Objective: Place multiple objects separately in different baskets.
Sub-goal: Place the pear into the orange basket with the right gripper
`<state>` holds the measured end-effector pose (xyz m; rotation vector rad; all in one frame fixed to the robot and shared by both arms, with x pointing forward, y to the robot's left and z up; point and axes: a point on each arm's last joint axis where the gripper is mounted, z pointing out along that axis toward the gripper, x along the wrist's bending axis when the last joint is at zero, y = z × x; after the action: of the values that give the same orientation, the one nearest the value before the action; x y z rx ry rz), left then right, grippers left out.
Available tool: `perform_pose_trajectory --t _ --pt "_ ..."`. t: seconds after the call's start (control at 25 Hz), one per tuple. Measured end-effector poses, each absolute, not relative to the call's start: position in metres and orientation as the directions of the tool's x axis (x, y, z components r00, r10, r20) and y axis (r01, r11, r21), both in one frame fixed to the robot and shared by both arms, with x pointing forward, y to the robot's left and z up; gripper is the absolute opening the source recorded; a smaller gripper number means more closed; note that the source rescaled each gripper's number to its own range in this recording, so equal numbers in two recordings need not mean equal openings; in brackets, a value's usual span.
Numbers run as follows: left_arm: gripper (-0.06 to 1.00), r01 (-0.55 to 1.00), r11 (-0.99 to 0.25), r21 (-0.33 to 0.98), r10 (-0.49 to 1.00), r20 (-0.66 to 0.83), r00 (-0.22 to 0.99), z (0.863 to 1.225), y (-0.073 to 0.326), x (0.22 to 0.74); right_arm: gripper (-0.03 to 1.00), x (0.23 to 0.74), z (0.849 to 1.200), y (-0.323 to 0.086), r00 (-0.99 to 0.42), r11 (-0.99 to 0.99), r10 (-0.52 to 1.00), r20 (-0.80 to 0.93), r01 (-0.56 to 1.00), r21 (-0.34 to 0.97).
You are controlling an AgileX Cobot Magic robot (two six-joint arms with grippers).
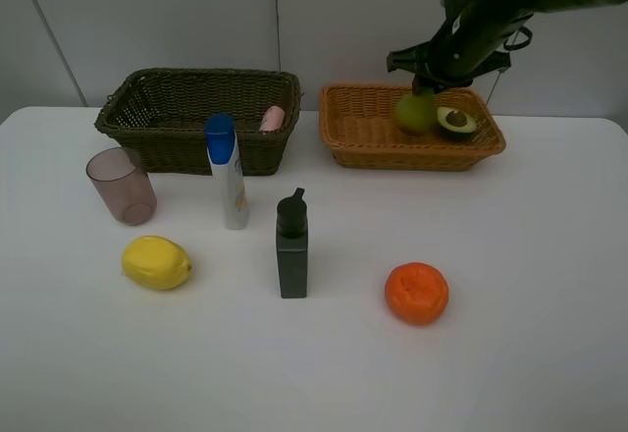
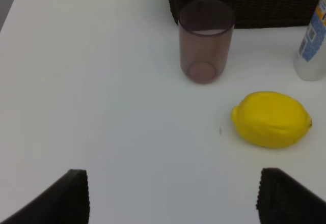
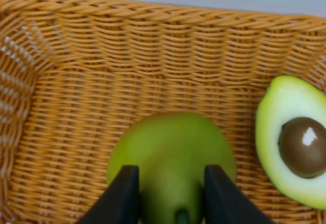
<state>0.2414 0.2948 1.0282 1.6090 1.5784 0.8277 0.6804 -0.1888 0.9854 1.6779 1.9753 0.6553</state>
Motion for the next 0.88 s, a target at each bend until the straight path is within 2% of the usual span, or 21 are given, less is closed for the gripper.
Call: perform_pose_trajectory --t 0.88 --pt "0.89 0.533 0.013 0.846 0.998 -0.042 0.042 1.0282 0.2948 0.2414 0.0 0.6817 0.9819 -0.1916 -0.141 0.138 0.989 -0.044 0.773 0.619"
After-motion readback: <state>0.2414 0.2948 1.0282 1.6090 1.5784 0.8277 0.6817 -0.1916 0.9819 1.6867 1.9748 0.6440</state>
